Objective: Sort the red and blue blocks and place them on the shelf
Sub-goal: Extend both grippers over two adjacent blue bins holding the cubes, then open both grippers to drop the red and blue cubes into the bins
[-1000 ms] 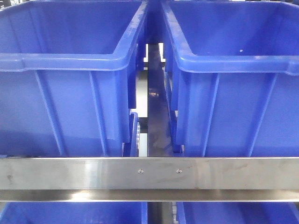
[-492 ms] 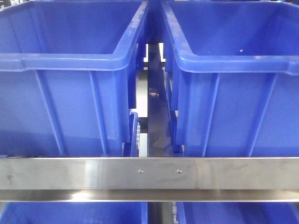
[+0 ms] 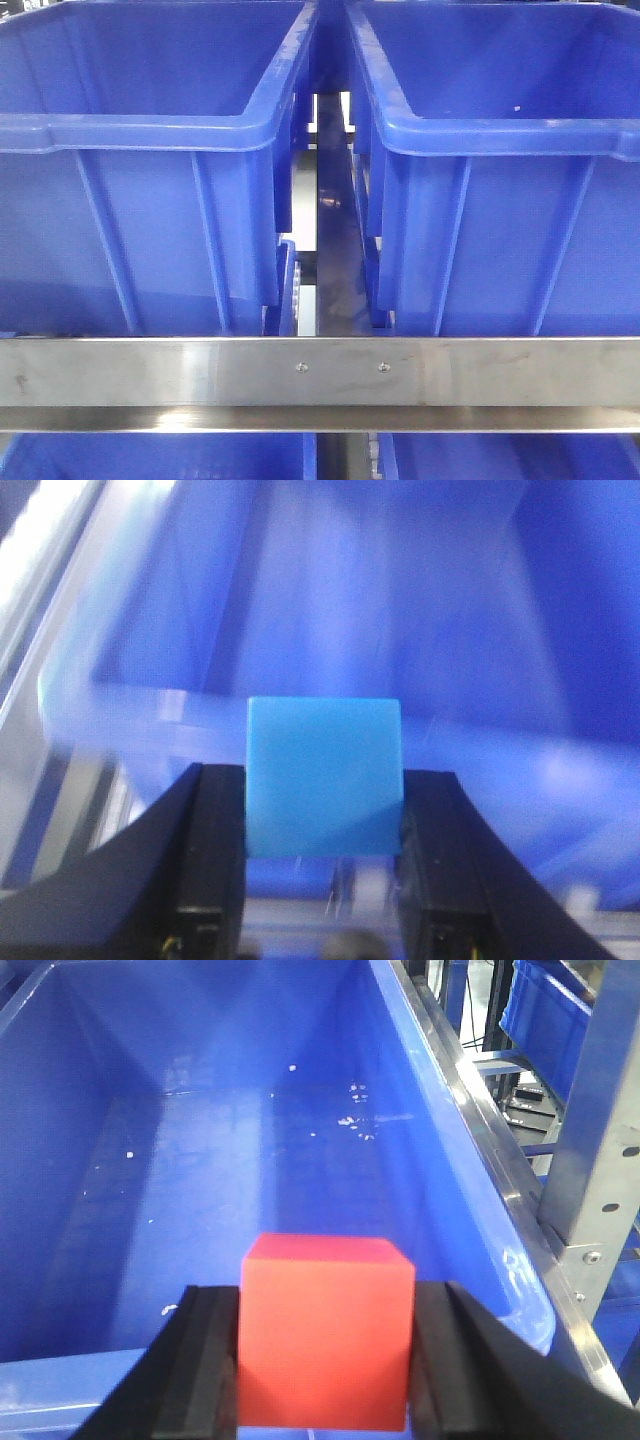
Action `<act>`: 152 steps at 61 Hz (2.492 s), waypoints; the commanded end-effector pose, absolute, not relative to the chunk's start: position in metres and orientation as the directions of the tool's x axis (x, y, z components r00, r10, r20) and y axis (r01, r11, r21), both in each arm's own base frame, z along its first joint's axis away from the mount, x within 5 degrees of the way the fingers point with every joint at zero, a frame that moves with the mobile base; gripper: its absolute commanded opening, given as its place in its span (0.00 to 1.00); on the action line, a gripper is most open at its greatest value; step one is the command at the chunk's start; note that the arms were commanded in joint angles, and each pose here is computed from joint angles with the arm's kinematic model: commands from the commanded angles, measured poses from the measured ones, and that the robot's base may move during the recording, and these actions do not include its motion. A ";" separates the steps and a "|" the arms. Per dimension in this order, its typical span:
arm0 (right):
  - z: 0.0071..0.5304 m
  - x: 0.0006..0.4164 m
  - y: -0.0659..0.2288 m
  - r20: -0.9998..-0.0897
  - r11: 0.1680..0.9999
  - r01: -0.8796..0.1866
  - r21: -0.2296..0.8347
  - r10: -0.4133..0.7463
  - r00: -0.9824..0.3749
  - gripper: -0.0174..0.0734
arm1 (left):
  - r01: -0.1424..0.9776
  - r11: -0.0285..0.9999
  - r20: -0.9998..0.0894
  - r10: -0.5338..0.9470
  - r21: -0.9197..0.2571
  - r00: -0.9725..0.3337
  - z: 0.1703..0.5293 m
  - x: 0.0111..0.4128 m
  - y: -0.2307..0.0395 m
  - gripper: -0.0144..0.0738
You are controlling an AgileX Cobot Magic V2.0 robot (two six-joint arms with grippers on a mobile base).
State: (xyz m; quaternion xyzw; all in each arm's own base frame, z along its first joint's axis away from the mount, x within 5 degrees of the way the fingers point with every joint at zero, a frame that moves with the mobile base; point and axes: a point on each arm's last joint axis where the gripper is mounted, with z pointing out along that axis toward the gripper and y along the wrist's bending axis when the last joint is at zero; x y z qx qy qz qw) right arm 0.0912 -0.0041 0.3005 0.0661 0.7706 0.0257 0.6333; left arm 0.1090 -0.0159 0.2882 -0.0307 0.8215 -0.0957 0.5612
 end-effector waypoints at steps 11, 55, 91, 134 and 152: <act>0.320 0.094 -0.004 -0.992 0.993 0.052 0.111 0.114 -0.056 0.25 | 0.114 0.969 -0.963 -0.195 -0.219 -0.185 0.326 0.112 -0.018 0.30; 0.352 0.182 -0.005 -0.986 0.994 0.042 0.104 0.109 -0.126 0.25 | 0.127 0.970 -0.954 -0.172 -0.208 -0.246 0.347 0.207 -0.039 0.30; 0.342 0.221 0.001 -0.984 0.997 0.006 0.082 0.082 -0.158 0.75 | 0.103 0.978 -0.924 -0.136 -0.183 -0.357 0.330 0.251 -0.047 0.88; 0.343 0.222 0.001 -0.989 0.999 -0.003 0.049 0.048 -0.142 0.22 | 0.108 0.976 -0.932 -0.142 -0.188 -0.334 0.335 0.247 -0.046 0.31; 0.345 0.221 0.001 -0.990 0.999 -0.005 0.050 0.049 -0.130 0.24 | 0.112 0.975 -0.944 -0.151 -0.190 -0.292 0.350 0.232 -0.043 0.32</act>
